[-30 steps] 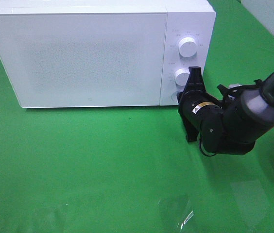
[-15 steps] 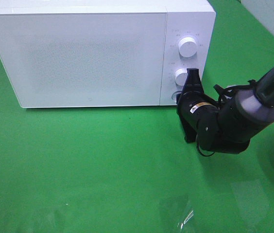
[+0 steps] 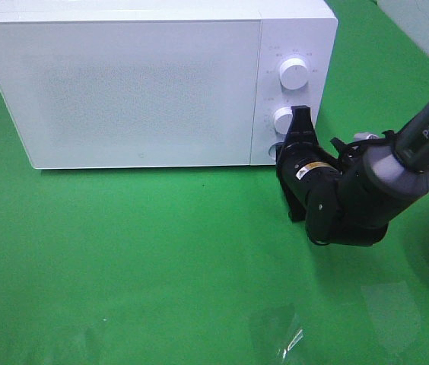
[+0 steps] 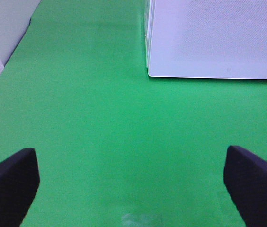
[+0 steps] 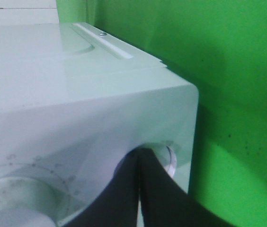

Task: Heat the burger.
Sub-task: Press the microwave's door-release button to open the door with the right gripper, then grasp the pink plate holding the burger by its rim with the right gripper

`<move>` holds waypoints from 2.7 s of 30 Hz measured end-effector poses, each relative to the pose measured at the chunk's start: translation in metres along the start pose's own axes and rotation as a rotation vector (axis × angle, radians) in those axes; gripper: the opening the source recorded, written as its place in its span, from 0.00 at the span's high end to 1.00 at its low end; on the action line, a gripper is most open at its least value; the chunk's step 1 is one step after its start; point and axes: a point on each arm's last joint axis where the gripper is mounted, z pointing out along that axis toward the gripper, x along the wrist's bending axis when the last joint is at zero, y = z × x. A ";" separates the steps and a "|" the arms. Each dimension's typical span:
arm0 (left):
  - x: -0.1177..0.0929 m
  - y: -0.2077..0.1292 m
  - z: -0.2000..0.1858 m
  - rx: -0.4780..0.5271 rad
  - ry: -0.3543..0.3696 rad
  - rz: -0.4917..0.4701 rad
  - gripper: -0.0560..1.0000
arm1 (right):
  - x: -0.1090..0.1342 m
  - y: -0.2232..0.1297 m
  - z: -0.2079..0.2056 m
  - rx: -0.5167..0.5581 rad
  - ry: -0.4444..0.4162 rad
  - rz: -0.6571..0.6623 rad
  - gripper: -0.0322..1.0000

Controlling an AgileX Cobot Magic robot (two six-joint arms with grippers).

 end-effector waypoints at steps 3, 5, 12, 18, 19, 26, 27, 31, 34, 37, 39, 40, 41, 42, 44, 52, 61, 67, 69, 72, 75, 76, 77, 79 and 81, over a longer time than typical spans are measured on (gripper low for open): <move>0.000 0.000 0.000 0.000 0.000 0.000 0.02 | -0.001 -0.002 0.003 -0.003 0.009 0.001 0.97; 0.000 0.000 0.000 0.000 0.000 0.000 0.02 | 0.000 -0.003 0.005 -0.009 0.013 0.003 0.97; 0.000 0.000 0.000 0.000 0.000 0.000 0.02 | 0.001 -0.006 0.011 -0.018 0.002 0.004 0.97; 0.000 0.000 0.000 0.000 0.000 0.000 0.02 | 0.001 -0.005 0.013 -0.020 -0.005 0.002 0.97; 0.000 0.000 0.000 0.000 0.000 0.000 0.02 | 0.001 -0.005 0.013 -0.020 -0.006 0.002 0.97; 0.000 0.000 0.000 0.000 0.000 0.000 0.02 | 0.001 -0.005 0.012 -0.016 -0.008 0.003 0.97; 0.000 0.000 0.000 0.000 0.000 0.000 0.02 | 0.001 -0.005 0.012 -0.016 -0.008 0.003 0.97; 0.000 0.000 0.000 0.000 0.000 0.000 0.02 | -0.002 -0.006 0.010 0.008 -0.011 0.015 0.97; 0.000 0.000 0.000 0.000 0.000 0.000 0.02 | -0.002 -0.006 0.009 0.012 -0.010 0.018 0.97; 0.000 0.000 0.000 0.000 0.000 0.000 0.02 | -0.001 -0.006 0.008 0.032 -0.015 0.016 0.97; 0.000 0.000 0.000 0.000 0.000 0.000 0.02 | -0.001 -0.005 0.007 0.045 -0.020 0.010 0.97; 0.000 0.000 0.000 0.000 0.000 0.000 0.02 | -0.001 -0.005 0.007 0.045 -0.020 0.010 0.97; 0.000 0.000 0.000 0.000 0.000 0.000 0.02 | -0.001 -0.005 0.005 0.065 -0.029 -0.003 0.97; 0.000 0.000 0.000 0.000 0.000 0.000 0.02 | -0.001 -0.005 0.005 0.065 -0.029 -0.003 0.97; 0.000 0.000 0.000 0.000 0.000 0.000 0.02 | -0.001 -0.005 0.002 0.085 -0.044 -0.015 0.97; 0.000 0.000 0.000 0.000 0.000 0.000 0.02 | 0.002 -0.004 -0.020 0.171 -0.142 -0.053 0.97; 0.000 0.000 0.000 0.000 0.000 0.000 0.02 | 0.006 0.001 -0.053 0.264 -0.270 -0.165 0.95; 0.000 0.000 0.000 0.000 0.000 0.000 0.02 | 0.021 0.001 -0.072 0.370 -0.319 -0.336 0.94; 0.000 0.000 0.000 0.000 0.000 0.000 0.02 | 0.028 0.000 -0.077 0.403 -0.326 -0.399 0.94; 0.000 0.000 0.000 0.000 0.000 0.000 0.02 | 0.038 0.001 -0.085 0.444 -0.335 -0.492 0.92; 0.000 0.000 0.000 0.000 0.000 0.000 0.02 | 0.043 0.002 -0.090 0.467 -0.339 -0.557 0.92; 0.000 0.000 0.000 0.000 0.000 0.000 0.02 | 0.047 0.004 -0.096 0.491 -0.354 -0.617 0.92; 0.000 0.000 0.000 0.000 0.000 0.000 0.02 | 0.047 0.004 -0.096 0.491 -0.354 -0.617 0.92; 0.000 0.000 0.000 0.000 0.000 0.000 0.02 | 0.050 0.005 -0.101 0.513 -0.364 -0.680 0.91; 0.000 0.000 0.000 0.000 0.000 0.000 0.02 | 0.056 0.009 -0.112 0.574 -0.393 -0.837 0.90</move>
